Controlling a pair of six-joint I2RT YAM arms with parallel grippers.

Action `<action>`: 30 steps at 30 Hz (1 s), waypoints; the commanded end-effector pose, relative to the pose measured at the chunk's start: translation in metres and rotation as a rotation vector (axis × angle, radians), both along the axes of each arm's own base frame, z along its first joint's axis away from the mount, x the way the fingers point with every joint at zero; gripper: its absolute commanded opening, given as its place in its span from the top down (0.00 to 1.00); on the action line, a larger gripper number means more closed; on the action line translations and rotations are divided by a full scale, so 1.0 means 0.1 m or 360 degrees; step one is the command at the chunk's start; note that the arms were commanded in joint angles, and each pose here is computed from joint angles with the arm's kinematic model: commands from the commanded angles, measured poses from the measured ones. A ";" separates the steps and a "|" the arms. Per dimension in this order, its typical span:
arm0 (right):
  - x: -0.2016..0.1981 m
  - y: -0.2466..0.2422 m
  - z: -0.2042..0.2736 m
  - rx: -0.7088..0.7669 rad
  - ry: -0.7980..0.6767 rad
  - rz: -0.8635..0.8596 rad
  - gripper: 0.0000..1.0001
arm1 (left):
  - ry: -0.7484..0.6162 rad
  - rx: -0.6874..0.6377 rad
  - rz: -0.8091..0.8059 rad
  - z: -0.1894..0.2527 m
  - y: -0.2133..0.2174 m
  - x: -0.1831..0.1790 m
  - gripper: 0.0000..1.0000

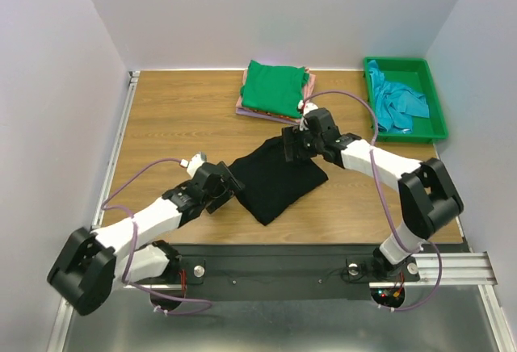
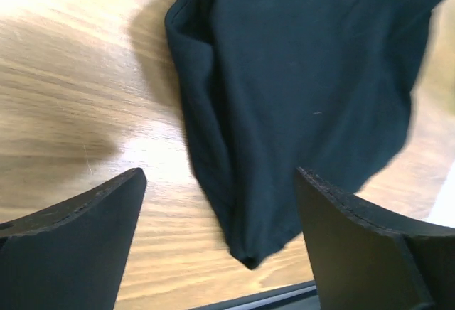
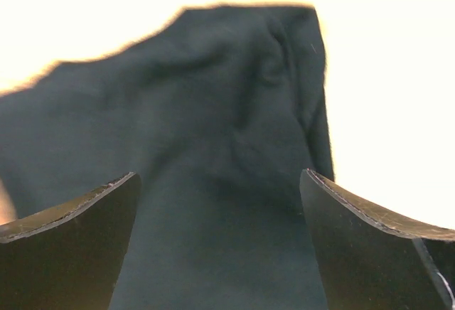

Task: Fold and stack the t-shirts
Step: Fold the tshirt, then neatly place the folded tshirt to the corner

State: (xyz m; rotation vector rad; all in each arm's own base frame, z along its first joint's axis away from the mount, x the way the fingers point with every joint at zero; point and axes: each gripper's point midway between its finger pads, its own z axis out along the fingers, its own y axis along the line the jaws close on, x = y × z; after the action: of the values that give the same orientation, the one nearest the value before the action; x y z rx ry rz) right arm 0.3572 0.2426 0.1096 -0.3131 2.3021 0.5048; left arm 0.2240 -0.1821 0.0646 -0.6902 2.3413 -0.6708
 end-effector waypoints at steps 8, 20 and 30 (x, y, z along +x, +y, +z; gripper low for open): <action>0.20 -0.29 -0.62 -0.0362 0.0117 -0.0081 0.05 | 0.0116 0.0073 -0.0046 -0.28 -0.18 0.23 0.23; -0.19 0.06 -0.99 -0.0259 0.0358 0.0197 0.60 | 0.0265 0.0195 -0.0127 -0.64 -0.33 0.36 0.72; 0.09 0.00 -0.28 -0.0255 0.0033 0.0016 0.99 | -0.0069 0.0281 -0.0161 -0.01 -0.48 0.91 1.00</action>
State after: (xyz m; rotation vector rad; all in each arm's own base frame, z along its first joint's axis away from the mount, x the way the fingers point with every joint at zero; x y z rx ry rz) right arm 0.3584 0.2384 0.0367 -0.4311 2.4684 0.3368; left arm 0.2942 -0.2378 0.0305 -0.5519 2.4767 -0.5744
